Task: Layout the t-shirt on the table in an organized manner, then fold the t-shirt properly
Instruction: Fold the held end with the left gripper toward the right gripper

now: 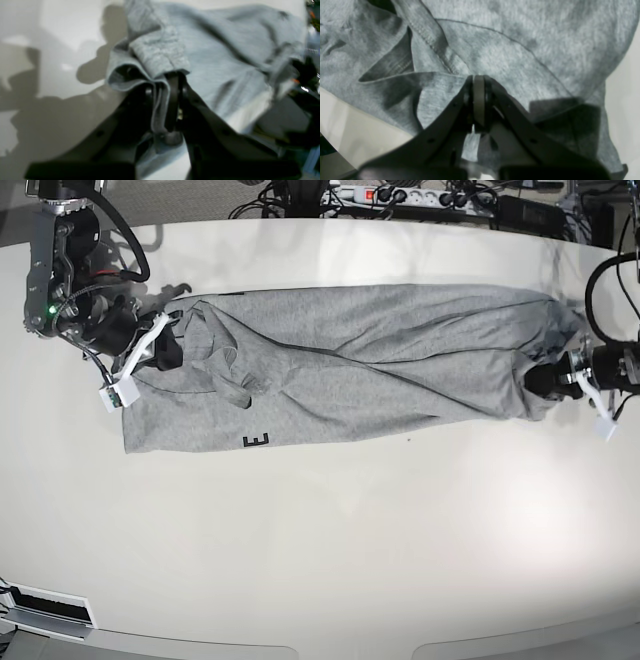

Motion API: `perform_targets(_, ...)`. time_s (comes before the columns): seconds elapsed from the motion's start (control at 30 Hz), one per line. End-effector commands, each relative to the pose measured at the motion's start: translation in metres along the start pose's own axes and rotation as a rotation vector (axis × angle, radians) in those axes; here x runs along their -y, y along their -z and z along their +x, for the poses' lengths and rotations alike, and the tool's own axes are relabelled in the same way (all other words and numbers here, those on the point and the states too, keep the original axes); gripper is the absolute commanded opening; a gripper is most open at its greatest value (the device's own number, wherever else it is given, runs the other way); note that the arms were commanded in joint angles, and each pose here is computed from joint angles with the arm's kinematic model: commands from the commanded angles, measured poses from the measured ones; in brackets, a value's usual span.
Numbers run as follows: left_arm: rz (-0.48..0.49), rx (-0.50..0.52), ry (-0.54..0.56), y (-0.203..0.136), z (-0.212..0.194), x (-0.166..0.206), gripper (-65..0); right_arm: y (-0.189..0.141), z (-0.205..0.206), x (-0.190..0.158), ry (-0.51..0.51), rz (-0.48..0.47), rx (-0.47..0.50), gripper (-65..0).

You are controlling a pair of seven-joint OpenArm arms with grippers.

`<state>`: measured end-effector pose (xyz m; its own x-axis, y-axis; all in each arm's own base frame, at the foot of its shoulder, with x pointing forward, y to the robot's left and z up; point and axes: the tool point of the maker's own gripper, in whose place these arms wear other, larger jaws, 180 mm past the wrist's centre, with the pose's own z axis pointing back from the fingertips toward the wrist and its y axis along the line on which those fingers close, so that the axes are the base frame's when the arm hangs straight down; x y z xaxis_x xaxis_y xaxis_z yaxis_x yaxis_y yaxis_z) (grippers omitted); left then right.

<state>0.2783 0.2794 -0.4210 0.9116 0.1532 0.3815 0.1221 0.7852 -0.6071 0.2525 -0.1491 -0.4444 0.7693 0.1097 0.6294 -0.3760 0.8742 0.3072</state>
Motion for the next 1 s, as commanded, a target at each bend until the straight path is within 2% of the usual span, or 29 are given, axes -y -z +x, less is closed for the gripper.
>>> perform_targets(0.0,-0.032,0.052,0.047,-0.011,0.025,0.012,-65.0,-0.004,0.019,0.003,-0.021,-0.001,0.054,-65.0)
perform_targets(0.27,-0.218,0.047,0.180,-0.006,0.043,0.080,-65.0,-0.003,0.029,0.005,-0.032,-0.006,0.068,-65.0)
perform_targets(0.4,-0.296,0.017,0.173,0.015,0.032,0.102,-65.0,-0.003,0.033,0.006,-0.037,-0.008,0.074,-65.0)
perform_targets(0.57,-0.377,0.027,0.152,0.040,0.025,0.126,-65.0,-0.003,0.034,0.006,-0.038,-0.008,0.076,-65.0)
perform_targets(0.83,-0.505,0.101,0.103,0.073,0.027,0.169,-65.0,-0.003,0.033,0.006,-0.037,-0.007,0.072,-65.0)
perform_targets(0.97,-0.493,0.135,0.103,0.089,0.029,0.177,-65.0,-0.003,0.033,0.006,-0.038,-0.008,0.069,-65.0)
